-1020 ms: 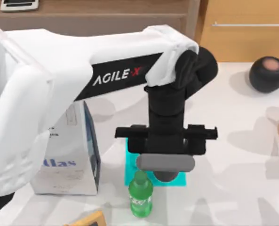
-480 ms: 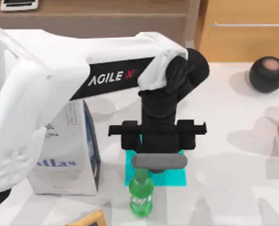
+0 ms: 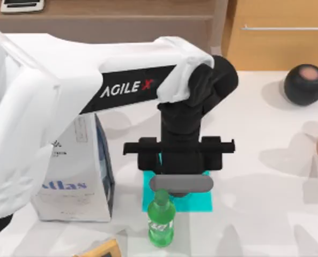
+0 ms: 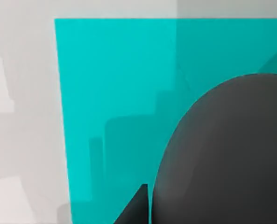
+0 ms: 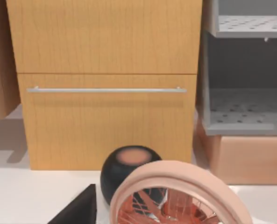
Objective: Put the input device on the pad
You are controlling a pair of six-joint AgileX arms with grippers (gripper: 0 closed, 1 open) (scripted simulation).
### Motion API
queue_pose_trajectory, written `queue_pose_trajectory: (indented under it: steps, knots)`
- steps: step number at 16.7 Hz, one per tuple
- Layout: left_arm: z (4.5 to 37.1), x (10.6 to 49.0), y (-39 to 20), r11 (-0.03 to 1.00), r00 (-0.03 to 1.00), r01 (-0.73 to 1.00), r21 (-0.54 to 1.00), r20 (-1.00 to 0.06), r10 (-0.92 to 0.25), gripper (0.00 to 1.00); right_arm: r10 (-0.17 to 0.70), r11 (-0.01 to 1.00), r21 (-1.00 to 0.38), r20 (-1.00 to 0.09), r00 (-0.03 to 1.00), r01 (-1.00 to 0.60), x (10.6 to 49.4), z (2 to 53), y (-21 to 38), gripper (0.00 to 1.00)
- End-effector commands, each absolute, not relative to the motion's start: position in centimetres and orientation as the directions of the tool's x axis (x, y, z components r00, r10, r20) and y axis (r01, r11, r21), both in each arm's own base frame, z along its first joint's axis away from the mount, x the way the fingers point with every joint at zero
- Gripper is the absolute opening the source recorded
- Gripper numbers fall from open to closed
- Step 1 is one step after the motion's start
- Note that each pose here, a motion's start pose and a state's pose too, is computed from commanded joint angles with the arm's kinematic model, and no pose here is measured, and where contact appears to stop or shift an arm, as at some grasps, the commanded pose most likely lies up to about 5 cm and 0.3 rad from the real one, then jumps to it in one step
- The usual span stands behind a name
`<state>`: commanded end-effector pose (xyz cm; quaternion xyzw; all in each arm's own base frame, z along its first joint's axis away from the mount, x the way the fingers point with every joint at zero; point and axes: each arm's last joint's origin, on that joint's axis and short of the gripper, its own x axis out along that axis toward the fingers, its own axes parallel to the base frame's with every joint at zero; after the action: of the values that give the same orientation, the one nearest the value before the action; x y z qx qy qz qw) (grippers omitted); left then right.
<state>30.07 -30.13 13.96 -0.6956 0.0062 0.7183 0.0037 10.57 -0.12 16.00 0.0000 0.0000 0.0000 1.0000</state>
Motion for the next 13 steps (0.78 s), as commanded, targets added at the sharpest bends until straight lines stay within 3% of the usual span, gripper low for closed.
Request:
queue_pose_trajectory:
  steps: [9, 13]
  knots:
    - [13.96, 30.07, -30.13, -1.0, -0.032, -0.014, 0.004, -0.999, -0.003, 0.98, 0.0, 1.0, 0.0, 0.0, 1.0, 0.0, 10.57, 16.0, -0.12, 1.0]
    - [13.96, 30.07, -30.13, -1.0, -0.032, -0.014, 0.004, -0.999, -0.003, 1.0, 0.0, 1.0, 0.0, 0.0, 1.0, 0.0, 10.57, 16.0, -0.12, 1.0]
